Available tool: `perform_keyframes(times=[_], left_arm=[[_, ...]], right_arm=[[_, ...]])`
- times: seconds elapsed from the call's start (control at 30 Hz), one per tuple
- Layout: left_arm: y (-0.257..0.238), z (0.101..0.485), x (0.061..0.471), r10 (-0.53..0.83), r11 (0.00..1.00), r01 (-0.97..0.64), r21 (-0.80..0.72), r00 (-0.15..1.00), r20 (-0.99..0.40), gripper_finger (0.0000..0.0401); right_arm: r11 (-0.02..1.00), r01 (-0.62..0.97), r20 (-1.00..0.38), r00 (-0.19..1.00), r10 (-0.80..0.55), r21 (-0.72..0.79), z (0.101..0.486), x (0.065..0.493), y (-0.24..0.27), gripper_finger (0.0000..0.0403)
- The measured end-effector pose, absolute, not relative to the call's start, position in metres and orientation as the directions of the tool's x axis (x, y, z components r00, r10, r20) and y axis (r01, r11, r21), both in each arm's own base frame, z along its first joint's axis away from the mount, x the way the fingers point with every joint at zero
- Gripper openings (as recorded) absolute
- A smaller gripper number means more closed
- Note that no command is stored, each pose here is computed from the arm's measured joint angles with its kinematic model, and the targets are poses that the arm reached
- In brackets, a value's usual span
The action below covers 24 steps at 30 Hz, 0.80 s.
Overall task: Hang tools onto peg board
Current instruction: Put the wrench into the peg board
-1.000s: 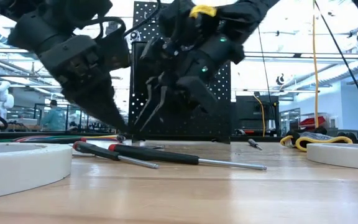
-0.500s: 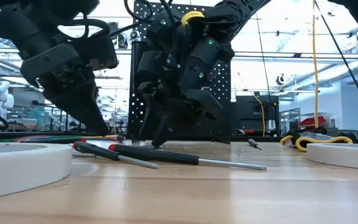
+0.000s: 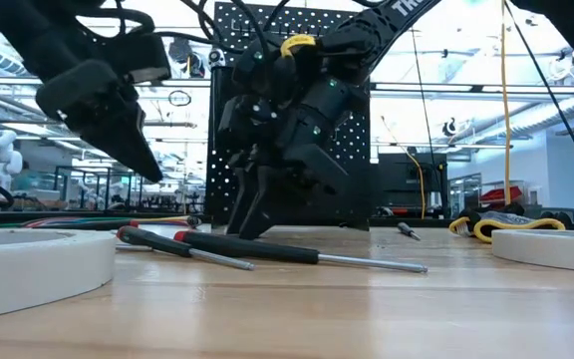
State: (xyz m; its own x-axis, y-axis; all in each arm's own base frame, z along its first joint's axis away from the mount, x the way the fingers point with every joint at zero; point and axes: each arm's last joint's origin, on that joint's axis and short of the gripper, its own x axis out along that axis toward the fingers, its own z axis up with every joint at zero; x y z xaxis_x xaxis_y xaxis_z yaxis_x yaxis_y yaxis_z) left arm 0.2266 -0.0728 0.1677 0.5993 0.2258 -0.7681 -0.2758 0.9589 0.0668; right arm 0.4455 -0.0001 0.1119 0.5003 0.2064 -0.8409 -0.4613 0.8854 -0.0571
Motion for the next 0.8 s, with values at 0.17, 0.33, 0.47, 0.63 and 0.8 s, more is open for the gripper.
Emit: perform_keyframes(times=[0.17,0.33,0.47,0.63,0.8], left_arm=[[-0.071,0.172,0.221,0.239,0.957,-0.279,0.084,0.587,-0.774,0.0002],[-0.071,0.174,0.223,0.226,0.963,-0.258,0.078,0.612,-0.758,0.0002],[-0.069,0.171,0.227,0.146,0.985,-0.167,0.049,0.637,-0.757,0.0001],[-0.055,0.155,0.234,0.05,0.99,-0.133,-0.057,0.685,-0.727,0.0],[-0.046,0.137,0.24,-0.005,0.987,-0.11,-0.118,0.713,-0.701,0.0]], right_arm=[[0.96,-0.264,-0.884,0.423,0.198,0.089,0.111,0.438,0.001,0.0076],[0.978,-0.087,-0.912,0.351,0.21,0.192,0.11,0.43,0.006,0.0016],[0.977,-0.028,-0.914,0.346,0.209,0.213,0.11,0.43,0.017,0.0017],[0.98,0.026,-0.919,0.351,0.178,0.199,0.11,0.43,0.027,0.0025],[0.975,0.06,-0.909,0.379,0.174,0.212,0.111,0.432,0.03,0.0026]])
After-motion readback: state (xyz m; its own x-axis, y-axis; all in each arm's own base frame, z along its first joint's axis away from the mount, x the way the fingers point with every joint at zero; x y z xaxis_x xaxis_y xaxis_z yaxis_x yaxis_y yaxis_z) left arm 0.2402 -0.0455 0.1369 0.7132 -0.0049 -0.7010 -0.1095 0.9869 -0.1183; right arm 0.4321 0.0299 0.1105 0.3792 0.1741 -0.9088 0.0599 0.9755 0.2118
